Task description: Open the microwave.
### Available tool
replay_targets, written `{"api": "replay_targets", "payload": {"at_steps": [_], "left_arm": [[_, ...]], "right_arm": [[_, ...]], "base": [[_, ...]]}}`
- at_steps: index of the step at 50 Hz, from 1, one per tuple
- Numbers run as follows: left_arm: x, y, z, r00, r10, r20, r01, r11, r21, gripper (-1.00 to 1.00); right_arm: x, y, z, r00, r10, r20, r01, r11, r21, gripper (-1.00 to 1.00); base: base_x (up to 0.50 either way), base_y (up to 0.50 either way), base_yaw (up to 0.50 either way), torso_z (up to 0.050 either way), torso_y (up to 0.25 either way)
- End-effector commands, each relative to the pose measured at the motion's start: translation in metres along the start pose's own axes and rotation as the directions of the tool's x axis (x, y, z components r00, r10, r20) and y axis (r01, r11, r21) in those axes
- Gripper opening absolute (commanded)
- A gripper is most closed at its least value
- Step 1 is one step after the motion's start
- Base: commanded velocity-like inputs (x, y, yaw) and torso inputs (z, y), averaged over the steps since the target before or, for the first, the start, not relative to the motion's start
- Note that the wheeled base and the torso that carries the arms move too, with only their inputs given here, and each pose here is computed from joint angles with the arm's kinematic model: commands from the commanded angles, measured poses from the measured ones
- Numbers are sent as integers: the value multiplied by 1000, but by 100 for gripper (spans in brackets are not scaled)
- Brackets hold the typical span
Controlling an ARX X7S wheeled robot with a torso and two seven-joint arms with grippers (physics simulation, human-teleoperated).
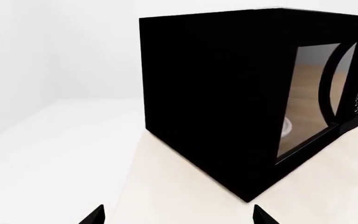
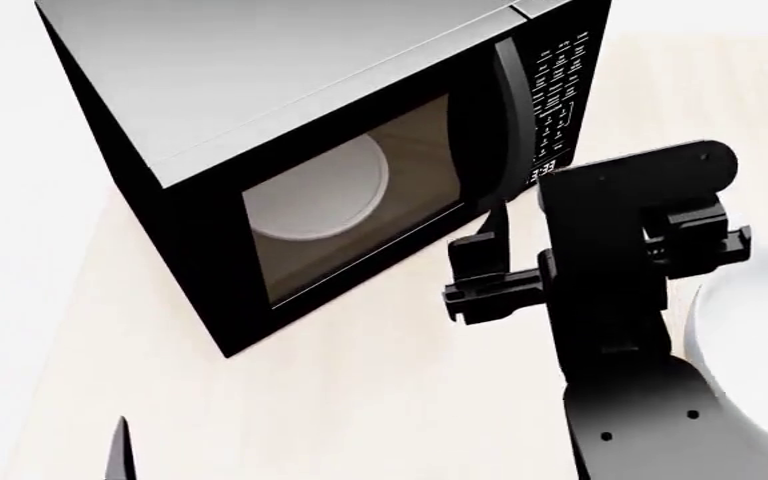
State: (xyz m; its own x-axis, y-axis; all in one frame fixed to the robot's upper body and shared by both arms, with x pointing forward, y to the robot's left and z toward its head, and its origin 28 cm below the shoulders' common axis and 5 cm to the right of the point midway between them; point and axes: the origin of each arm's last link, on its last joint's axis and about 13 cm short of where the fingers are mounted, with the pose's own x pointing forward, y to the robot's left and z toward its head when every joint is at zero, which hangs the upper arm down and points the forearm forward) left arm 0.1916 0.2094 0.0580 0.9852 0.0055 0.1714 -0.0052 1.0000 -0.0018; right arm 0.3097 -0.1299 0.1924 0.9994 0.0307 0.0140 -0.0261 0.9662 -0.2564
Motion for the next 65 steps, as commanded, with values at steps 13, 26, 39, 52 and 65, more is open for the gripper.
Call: {"api": "replay_targets", "payload": {"at_steps": [13, 26, 39, 52, 65], "left_arm": [[1, 3, 2, 1000, 12, 5, -12, 1000, -12, 100], [2, 5, 3, 1000, 16, 4, -16, 1000, -20, 100], [1, 5, 5, 1000, 16, 3, -16, 1000, -26, 100], [0, 4, 7, 1000, 10, 8, -10, 1000, -27, 100], [0, 3, 5, 1000, 6, 4, -6, 1000, -25, 100]], "right_arm": [[37, -3, 24, 999, 19, -39, -21, 999, -49, 100], [61, -2, 29, 998, 33, -54, -37, 997, -67, 100], [78, -1, 23, 996, 33, -79, -38, 997, -61, 100], [81, 0, 18, 992, 55, -116, -62, 997, -51, 100], [88, 3, 7, 990, 57, -126, -62, 998, -33, 100]], "base": [[0, 0, 0, 0, 0], [0, 0, 0, 0, 0], [0, 0, 0, 0, 0], [0, 0, 0, 0, 0], [0, 0, 0, 0, 0]]}}
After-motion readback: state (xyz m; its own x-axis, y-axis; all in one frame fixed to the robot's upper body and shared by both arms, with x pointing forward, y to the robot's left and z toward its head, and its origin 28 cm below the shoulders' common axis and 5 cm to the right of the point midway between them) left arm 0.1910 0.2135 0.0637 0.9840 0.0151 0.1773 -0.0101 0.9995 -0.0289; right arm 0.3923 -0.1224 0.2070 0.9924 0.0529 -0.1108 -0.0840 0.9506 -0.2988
